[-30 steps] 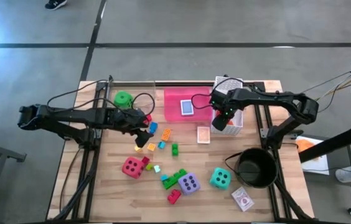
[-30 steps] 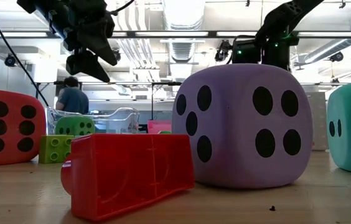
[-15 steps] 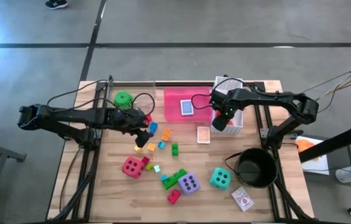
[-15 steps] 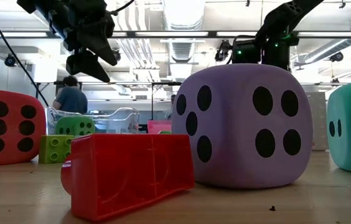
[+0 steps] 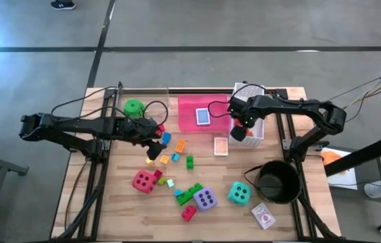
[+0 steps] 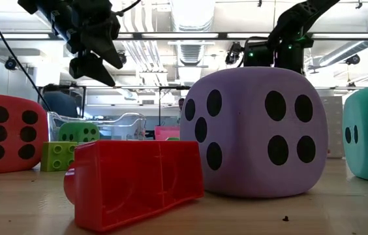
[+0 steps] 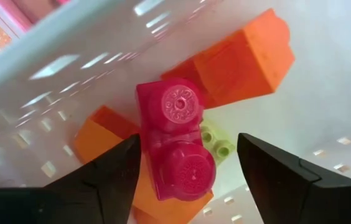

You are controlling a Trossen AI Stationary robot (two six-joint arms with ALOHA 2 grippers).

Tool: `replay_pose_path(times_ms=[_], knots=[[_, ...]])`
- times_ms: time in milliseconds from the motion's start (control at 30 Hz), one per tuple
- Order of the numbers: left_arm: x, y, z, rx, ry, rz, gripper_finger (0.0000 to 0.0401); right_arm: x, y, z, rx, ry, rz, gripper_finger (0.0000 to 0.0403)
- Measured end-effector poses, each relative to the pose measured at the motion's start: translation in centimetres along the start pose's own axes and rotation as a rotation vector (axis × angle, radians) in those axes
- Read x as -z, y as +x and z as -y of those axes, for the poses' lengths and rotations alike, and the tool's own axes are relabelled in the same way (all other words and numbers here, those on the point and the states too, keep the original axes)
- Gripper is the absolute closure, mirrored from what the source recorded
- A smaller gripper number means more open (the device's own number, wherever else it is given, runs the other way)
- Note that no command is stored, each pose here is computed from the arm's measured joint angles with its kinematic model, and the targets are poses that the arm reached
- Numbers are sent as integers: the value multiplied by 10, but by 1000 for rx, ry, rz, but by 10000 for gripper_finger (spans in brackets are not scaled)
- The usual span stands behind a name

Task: Pick & Place Toys
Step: Put the middle large red game piece into the white bin, then put the large blue game piece into the white bin

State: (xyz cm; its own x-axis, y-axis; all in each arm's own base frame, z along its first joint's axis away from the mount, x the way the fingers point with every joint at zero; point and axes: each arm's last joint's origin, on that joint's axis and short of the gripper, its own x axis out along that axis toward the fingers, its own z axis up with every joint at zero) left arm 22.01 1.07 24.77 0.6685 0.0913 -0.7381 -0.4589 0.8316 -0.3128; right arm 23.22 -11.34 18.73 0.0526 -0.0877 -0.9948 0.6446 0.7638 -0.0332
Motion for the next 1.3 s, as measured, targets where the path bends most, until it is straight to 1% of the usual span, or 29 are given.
replay_pose_path(times_ms=[167, 300, 433, 500, 600, 700, 933, 1100, 1300], knots=[[1, 0, -1, -8, -22, -7, 104, 4, -7, 1, -3, 7, 19, 138], [2, 0, -4, -77, -77, 6, 104, 10, -20, 3, -18, 20, 49, 138], [3, 0, -8, -171, -177, 45, 104, 15, -32, 5, -30, 52, 87, 138], [3, 0, -8, -196, -212, 65, 104, 18, -37, 5, -37, 68, 109, 138], [2, 4, -8, -211, -234, 68, 104, 20, -44, 6, -47, 93, 136, 138], [1, 14, -7, -219, -243, 59, 104, 24, -51, 5, -60, 93, 169, 138], [-4, 40, -10, -291, -236, -12, 104, 36, -69, 0, -92, 109, 250, 138], [-8, 63, -18, -358, -246, -64, 104, 44, -80, -6, -92, 101, 308, 138], [-7, 93, -31, -444, -257, -147, 105, 53, -87, -16, -71, 75, 362, 138]])
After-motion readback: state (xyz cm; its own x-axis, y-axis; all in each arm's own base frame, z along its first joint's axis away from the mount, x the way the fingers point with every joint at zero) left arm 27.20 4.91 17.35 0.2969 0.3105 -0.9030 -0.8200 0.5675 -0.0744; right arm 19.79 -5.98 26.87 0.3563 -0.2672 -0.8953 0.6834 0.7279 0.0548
